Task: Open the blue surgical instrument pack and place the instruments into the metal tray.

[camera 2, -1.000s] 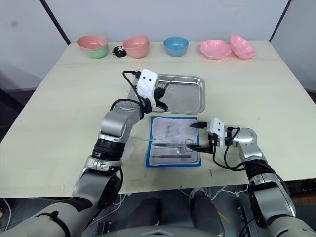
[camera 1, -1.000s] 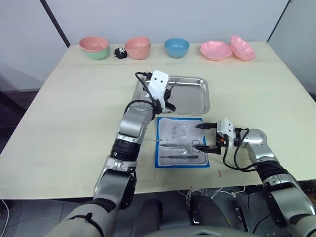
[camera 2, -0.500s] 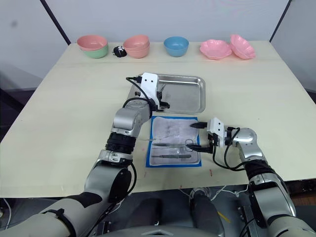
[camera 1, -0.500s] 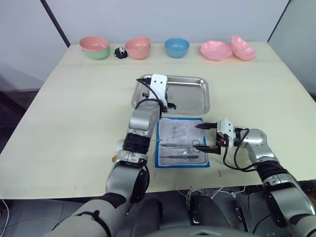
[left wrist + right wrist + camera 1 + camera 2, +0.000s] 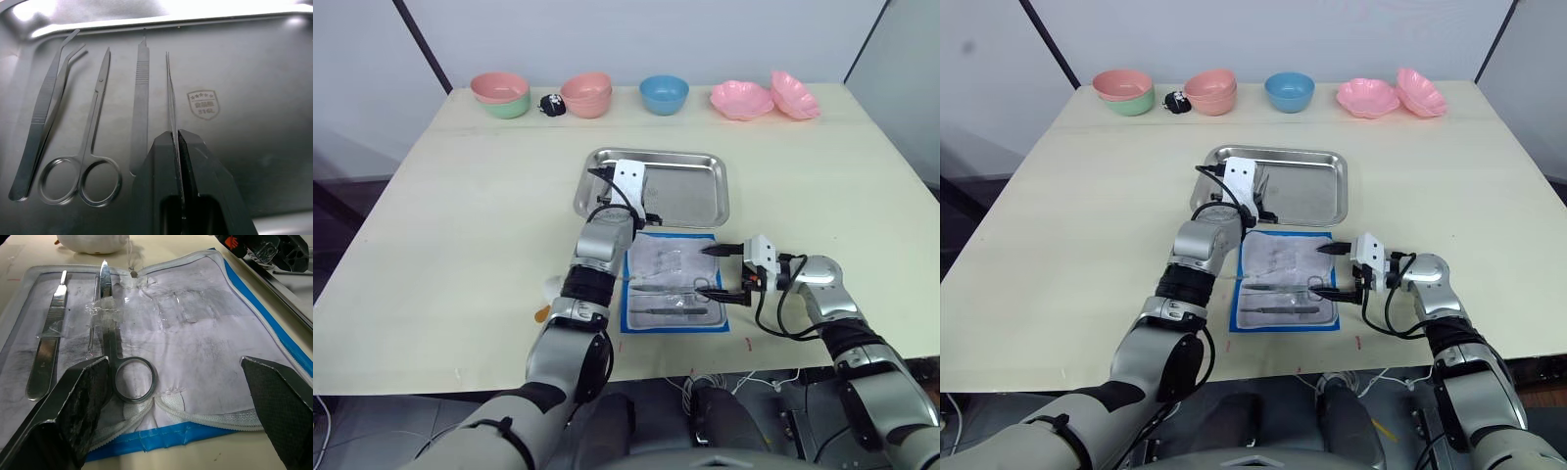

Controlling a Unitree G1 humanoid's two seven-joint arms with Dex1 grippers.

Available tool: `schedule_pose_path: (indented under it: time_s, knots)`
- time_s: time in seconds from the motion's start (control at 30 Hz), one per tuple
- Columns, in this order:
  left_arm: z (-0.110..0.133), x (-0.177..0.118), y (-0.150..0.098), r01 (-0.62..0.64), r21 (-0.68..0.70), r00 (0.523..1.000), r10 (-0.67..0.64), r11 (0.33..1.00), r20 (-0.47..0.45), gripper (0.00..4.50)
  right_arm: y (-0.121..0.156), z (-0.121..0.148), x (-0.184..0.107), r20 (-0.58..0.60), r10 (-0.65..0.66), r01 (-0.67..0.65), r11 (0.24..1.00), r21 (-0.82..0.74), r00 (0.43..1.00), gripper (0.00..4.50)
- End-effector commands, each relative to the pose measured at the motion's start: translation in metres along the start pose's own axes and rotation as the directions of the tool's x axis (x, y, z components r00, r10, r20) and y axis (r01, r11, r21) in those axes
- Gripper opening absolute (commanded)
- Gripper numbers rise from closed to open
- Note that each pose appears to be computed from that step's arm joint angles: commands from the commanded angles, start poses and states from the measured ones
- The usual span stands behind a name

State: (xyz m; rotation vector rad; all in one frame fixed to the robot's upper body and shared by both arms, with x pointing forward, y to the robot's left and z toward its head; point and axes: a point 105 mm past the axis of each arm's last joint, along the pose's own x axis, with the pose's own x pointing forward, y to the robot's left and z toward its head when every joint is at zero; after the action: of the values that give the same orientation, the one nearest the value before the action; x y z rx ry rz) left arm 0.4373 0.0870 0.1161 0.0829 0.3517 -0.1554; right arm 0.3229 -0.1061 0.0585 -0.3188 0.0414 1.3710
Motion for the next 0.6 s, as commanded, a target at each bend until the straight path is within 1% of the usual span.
schedule_pose_path:
  time_s: [0.03,0.13,0.17,0.2,0.23,0.27,0.33,0.53,0.6]
  knots:
    - [0.013,-0.001,0.002,-0.010,-0.012,0.999,0.010,1.000,0.046,0.32,0.031,-0.044,0.005,-0.149,0.098,-0.081,0.990,0.114,0.984,4.50]
    - [0.013,-0.001,0.002,-0.012,-0.016,0.999,0.013,1.000,0.048,1.38,0.031,-0.043,0.006,-0.150,0.098,-0.081,0.990,0.113,0.984,4.50]
    - [0.014,-0.001,0.002,-0.013,-0.013,0.999,0.014,1.000,0.049,1.54,0.031,-0.043,0.006,-0.150,0.098,-0.082,0.990,0.113,0.984,4.50]
    - [0.014,-0.001,0.002,-0.016,-0.008,0.999,0.017,1.000,0.050,2.24,0.031,-0.043,0.006,-0.150,0.099,-0.082,0.990,0.113,0.984,4.50]
    - [0.014,-0.001,0.002,-0.017,-0.005,0.999,0.017,1.000,0.051,2.43,0.030,-0.043,0.006,-0.150,0.099,-0.082,0.990,0.113,0.984,4.50]
    - [0.014,-0.002,0.002,-0.016,-0.003,0.999,0.016,1.000,0.052,2.79,0.030,-0.043,0.006,-0.150,0.099,-0.082,0.990,0.112,0.984,4.50]
    - [0.017,-0.003,0.000,-0.010,0.005,0.998,0.010,1.000,0.064,3.74,0.030,-0.043,0.007,-0.149,0.099,-0.083,0.990,0.112,0.984,4.50]
    - [0.034,-0.011,-0.006,0.041,0.023,0.990,-0.043,0.999,0.134,3.74,0.029,-0.042,0.008,-0.148,0.098,-0.082,0.991,0.110,0.984,4.50]
    - [0.038,-0.015,-0.008,0.074,0.055,0.984,-0.082,0.996,0.158,3.74,0.029,-0.042,0.008,-0.145,0.096,-0.081,0.991,0.110,0.985,4.50]
